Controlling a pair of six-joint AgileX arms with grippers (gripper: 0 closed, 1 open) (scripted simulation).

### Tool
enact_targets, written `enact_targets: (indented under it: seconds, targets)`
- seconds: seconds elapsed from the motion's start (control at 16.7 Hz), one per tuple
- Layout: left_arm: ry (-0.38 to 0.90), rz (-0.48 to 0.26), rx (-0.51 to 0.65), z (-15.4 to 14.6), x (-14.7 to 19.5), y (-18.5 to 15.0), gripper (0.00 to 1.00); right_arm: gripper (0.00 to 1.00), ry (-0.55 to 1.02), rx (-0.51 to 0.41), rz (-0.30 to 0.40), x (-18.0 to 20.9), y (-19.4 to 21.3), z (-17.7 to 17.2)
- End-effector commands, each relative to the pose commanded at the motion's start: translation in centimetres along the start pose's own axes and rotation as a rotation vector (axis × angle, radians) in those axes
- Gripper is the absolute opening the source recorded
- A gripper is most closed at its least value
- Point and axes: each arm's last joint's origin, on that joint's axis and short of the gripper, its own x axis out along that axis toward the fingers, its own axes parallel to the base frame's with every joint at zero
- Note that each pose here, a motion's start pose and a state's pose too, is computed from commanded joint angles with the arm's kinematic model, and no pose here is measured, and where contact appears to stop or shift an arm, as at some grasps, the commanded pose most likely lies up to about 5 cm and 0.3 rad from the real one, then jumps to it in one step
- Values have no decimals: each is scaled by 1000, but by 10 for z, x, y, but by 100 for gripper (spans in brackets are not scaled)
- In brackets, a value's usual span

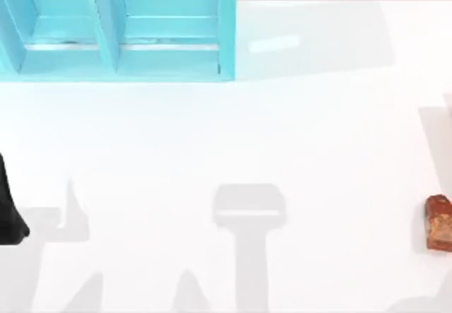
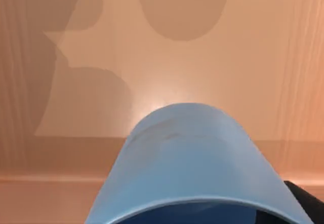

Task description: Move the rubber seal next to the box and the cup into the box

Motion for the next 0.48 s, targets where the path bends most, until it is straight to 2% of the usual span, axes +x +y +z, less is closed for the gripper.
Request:
enact_targets:
  seconds: [0.18, 0.48]
  targets:
    - [0, 0, 0, 0, 0, 0, 100, 0, -6, 4, 4, 1, -11, -15]
    - [0, 0, 0, 0, 0, 0, 100, 0, -3, 3, 5, 2, -11, -14]
